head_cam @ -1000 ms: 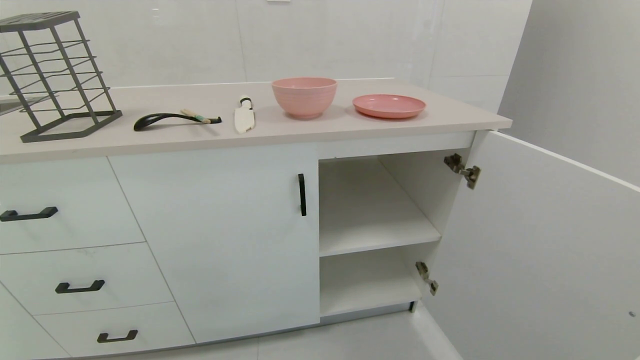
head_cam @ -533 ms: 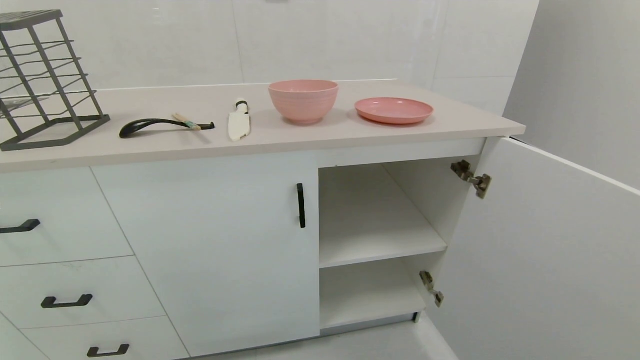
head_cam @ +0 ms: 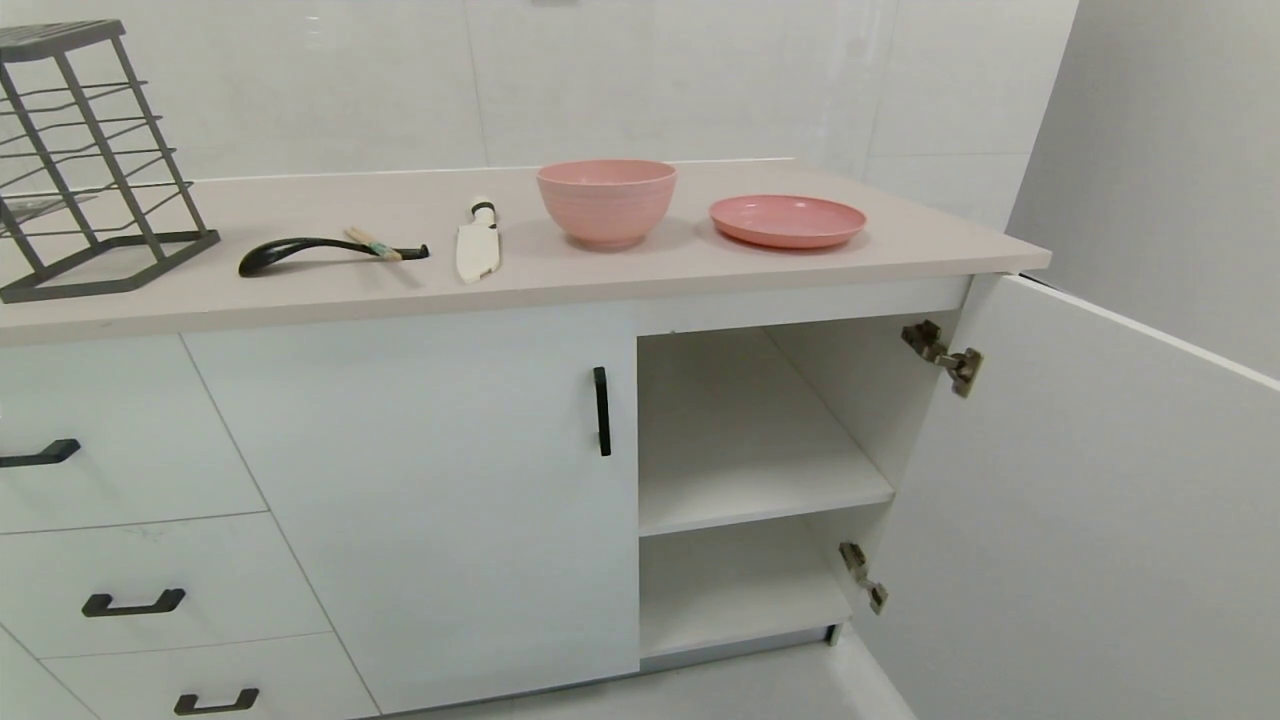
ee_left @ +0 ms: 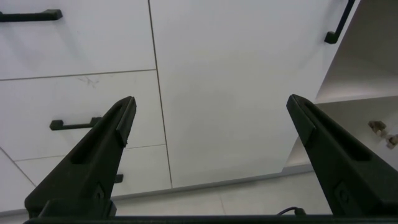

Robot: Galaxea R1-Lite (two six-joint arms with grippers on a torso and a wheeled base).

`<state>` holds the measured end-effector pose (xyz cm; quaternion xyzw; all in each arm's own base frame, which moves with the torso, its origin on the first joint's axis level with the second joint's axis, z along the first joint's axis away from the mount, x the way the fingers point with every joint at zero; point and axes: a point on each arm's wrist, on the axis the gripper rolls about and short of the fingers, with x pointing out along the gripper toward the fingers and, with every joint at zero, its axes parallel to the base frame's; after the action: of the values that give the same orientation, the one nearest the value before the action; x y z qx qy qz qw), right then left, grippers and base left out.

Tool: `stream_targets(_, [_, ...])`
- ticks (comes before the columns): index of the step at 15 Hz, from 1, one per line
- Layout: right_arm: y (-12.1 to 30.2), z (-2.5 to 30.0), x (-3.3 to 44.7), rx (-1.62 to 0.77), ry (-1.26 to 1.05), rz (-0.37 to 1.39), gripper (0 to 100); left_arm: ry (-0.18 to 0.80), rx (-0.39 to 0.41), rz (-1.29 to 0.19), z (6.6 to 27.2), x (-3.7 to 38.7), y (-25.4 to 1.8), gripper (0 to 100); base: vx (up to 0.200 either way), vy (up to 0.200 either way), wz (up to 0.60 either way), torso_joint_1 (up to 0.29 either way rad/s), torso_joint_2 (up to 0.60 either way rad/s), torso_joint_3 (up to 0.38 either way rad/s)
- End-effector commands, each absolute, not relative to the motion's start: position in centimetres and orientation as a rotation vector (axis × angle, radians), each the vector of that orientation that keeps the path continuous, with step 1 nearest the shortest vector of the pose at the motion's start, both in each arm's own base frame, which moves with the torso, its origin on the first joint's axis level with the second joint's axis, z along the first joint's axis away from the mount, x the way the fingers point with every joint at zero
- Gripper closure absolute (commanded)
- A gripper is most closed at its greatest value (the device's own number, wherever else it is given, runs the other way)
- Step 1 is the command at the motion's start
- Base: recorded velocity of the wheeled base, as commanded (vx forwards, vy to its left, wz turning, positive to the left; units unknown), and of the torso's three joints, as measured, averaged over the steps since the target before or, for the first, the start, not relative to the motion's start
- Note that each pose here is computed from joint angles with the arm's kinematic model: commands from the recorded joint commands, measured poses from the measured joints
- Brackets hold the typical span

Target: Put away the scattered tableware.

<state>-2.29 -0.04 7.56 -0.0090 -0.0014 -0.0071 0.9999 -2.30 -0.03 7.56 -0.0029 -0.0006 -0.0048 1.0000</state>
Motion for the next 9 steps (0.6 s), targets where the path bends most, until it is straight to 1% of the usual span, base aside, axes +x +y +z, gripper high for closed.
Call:
stream_targets(1, [-0.04,7.58,-2.28,-0.017,-0.003,-0.014,0,-0.002,-0.006,-0.009,7.59,-2.29,-0.03,0,0.000,0.000,0.00,0.017,-0.13,-0.100])
stream_targets(4, [-0.04,7.58,-2.28,-0.017,-0.003,-0.014,0,-0.002,-0.006,-0.009,7.59,-2.29,-0.03,0,0.000,0.000,0.00,0.067,-0.23,-0.269])
stream_targets(5, [-0.04,7.58,-2.28,-0.017,-0.003,-0.014,0,-0.002,-0.006,-0.009,7.59,-2.29,-0.03,0,0.000,0.000,0.00,0.134,-0.38,-0.325])
stream_targets(9, [-0.04,7.58,-2.28,-0.015,-0.003,-0.015,0,-0.002,-0.006,-0.009,7.59,-2.29,-0.03,0,0.000,0.000,0.00,0.135,-0.53,-0.312])
